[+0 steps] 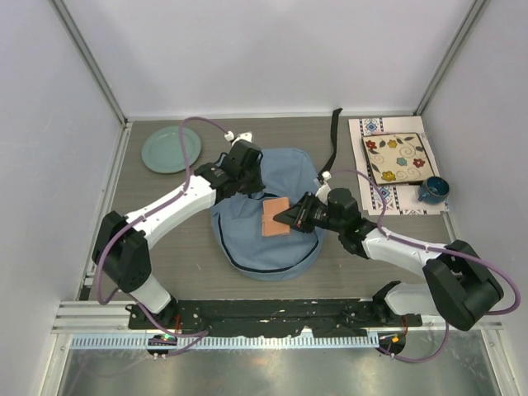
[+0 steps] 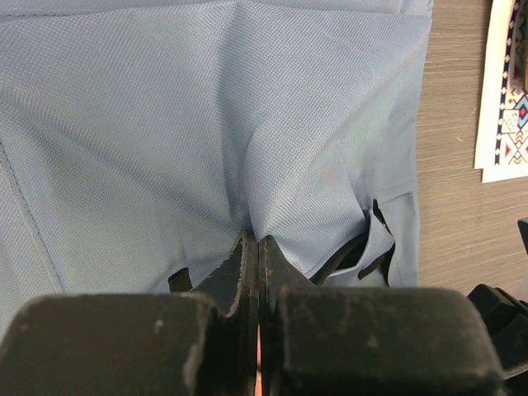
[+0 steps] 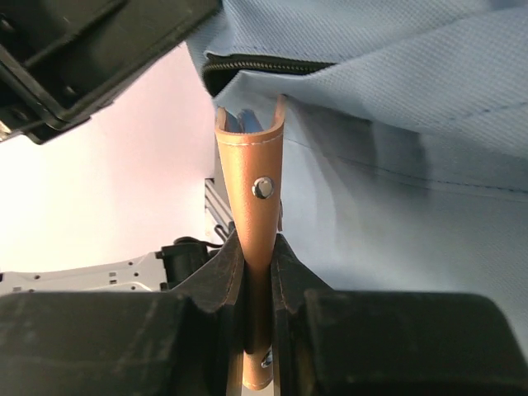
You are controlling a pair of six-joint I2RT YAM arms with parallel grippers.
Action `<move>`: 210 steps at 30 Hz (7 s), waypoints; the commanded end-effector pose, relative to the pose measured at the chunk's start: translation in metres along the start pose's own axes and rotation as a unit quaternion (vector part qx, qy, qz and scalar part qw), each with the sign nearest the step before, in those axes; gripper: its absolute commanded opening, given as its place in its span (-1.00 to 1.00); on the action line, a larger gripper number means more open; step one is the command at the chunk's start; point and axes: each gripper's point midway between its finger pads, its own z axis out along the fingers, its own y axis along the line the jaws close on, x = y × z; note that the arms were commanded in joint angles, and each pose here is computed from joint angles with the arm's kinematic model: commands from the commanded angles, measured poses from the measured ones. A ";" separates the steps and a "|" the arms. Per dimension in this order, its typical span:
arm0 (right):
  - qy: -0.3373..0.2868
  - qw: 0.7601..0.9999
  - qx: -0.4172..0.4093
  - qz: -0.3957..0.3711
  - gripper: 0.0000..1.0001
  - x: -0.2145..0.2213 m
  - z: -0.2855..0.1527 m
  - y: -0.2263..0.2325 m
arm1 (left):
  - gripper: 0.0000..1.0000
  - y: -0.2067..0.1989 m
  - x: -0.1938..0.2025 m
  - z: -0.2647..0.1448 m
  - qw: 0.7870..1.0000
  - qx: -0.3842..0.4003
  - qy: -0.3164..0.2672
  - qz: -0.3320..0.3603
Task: Pack the student bag
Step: Place the stationery in the student bag.
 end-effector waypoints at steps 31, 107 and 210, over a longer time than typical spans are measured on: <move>-0.011 0.988 -0.139 0.065 -0.98 -0.029 0.030 0.032 | -1.00 -0.033 -0.003 -0.039 0.985 0.130 -0.041 -0.106; -0.160 0.966 -0.194 0.063 -0.98 -0.094 -0.017 0.024 | -0.78 -0.015 0.061 -0.035 0.976 0.179 0.040 -0.117; -0.152 0.967 -0.201 0.041 -0.97 -0.057 0.072 0.084 | 0.60 0.123 0.094 -0.088 0.971 0.007 -0.108 -0.212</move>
